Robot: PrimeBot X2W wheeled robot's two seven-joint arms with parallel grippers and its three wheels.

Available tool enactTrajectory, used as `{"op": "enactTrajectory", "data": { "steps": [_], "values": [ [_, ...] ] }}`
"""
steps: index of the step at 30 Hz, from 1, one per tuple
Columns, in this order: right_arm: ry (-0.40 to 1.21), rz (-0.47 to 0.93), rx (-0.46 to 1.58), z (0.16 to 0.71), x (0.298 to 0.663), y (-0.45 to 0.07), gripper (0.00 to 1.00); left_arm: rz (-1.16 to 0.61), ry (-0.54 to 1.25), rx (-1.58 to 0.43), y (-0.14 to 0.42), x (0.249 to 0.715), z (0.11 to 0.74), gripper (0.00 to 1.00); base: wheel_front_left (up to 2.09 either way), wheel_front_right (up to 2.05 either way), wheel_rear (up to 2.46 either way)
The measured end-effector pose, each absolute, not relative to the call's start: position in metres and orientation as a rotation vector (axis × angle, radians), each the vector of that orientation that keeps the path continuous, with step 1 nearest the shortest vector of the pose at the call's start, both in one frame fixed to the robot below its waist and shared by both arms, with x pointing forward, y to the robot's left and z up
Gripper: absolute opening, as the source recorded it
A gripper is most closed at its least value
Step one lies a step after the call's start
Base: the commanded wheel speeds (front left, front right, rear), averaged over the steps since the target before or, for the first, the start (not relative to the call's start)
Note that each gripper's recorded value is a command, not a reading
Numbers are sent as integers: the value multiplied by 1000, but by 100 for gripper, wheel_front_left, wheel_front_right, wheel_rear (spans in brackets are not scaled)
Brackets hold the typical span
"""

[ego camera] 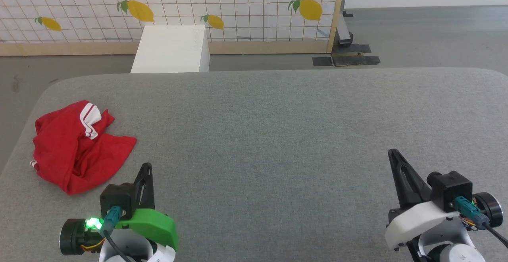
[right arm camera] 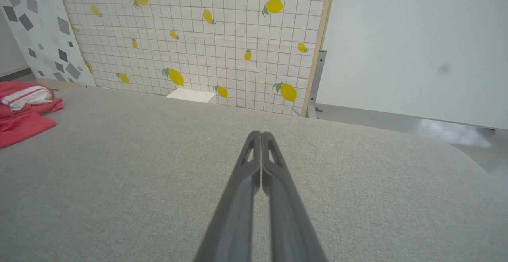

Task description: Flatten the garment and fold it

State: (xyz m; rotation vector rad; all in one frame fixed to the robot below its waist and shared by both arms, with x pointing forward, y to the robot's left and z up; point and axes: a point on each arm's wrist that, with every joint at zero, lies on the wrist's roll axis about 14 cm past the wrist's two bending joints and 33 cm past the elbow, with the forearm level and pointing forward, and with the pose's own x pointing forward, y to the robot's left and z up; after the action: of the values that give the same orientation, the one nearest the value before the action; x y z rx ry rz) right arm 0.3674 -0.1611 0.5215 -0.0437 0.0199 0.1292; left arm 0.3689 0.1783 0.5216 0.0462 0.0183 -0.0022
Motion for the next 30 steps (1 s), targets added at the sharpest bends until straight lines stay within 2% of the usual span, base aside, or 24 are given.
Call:
{"op": "enactTrajectory", "data": {
  "steps": [11,12,30],
  "values": [
    [20,129,-44,521,367,-161,0,-2,18,46,178,369,522,0,0,0,0],
    [20,129,-44,521,367,-161,100,-3,19,46,178,369,521,100,0,0,0],
    [20,126,-44,521,367,-162,100,-10,21,47,176,369,521,100,0,0,0]
  ]
}}
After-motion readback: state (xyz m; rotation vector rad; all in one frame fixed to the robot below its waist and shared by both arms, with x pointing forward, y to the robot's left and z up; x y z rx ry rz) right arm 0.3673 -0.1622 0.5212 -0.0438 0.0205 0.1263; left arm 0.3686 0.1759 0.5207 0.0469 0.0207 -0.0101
